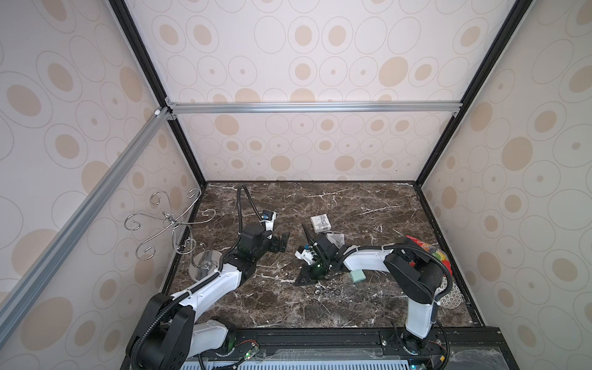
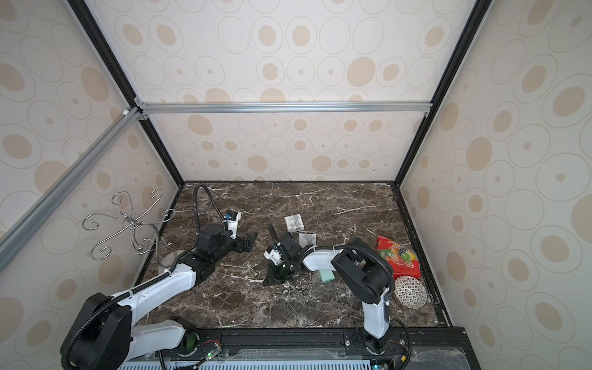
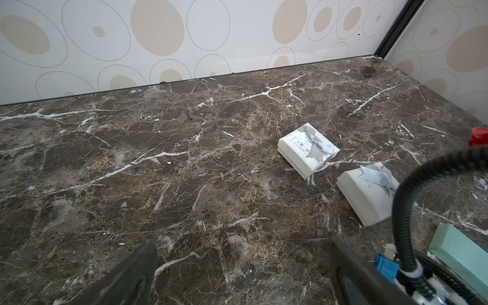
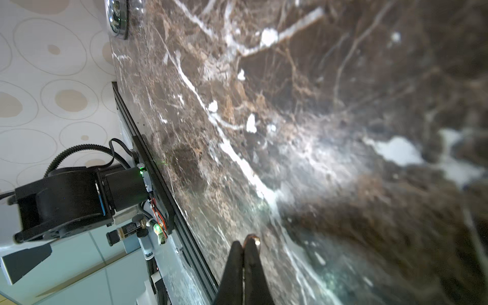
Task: Take the rings out of the lift-off lid box
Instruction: Place the ring at the center of the board, then adjust the jewelry box at the center of the board.
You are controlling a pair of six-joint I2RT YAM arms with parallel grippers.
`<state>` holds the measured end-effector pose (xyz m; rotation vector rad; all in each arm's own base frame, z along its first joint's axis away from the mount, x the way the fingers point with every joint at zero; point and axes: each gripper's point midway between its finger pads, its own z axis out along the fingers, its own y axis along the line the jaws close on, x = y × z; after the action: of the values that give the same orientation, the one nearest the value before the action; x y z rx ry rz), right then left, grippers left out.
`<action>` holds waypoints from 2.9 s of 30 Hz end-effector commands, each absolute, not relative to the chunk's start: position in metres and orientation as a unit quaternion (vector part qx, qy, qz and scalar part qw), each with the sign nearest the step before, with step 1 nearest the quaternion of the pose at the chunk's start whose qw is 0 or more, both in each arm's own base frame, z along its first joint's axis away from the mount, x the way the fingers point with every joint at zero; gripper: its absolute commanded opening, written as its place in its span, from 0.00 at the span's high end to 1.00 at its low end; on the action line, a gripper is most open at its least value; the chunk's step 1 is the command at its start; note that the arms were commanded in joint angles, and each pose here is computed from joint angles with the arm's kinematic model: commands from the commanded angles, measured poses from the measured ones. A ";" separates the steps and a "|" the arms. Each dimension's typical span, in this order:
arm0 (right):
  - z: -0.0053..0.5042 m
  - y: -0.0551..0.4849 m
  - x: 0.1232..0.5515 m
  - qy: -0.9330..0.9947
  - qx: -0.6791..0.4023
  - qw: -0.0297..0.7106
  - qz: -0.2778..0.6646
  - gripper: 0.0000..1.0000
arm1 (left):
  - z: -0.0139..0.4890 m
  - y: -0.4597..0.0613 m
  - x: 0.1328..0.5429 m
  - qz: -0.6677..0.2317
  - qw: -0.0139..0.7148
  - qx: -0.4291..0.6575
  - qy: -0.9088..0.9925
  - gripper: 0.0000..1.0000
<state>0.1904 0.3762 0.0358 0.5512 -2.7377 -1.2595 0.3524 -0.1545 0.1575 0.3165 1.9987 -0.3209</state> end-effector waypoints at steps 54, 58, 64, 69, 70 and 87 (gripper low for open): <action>0.102 0.205 0.265 -0.973 0.116 -0.159 -0.120 0.00 | 0.110 -0.216 0.342 -0.201 0.461 0.211 0.838 0.00; 0.089 0.204 0.273 -0.976 0.115 -0.155 -0.099 0.00 | 0.101 -0.231 0.340 -0.213 0.449 0.221 0.839 0.00; 0.082 0.209 0.284 -0.975 0.116 -0.161 -0.096 0.00 | 0.091 -0.247 0.342 -0.223 0.435 0.234 0.841 0.00; 0.084 0.215 0.290 -0.973 0.117 -0.168 -0.103 0.00 | 0.085 -0.255 0.342 -0.230 0.427 0.240 0.841 0.00; 0.084 0.216 0.292 -0.973 0.118 -0.169 -0.103 0.00 | 0.084 -0.256 0.342 -0.232 0.426 0.240 0.841 0.00; 0.066 0.224 0.296 -0.976 0.123 -0.151 -0.093 0.00 | 0.074 -0.265 0.341 -0.245 0.414 0.245 0.842 0.00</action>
<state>0.2944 0.2222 0.0668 0.4117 -3.4018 -0.3492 0.3323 -0.2525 0.0582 0.6201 2.1686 -0.5782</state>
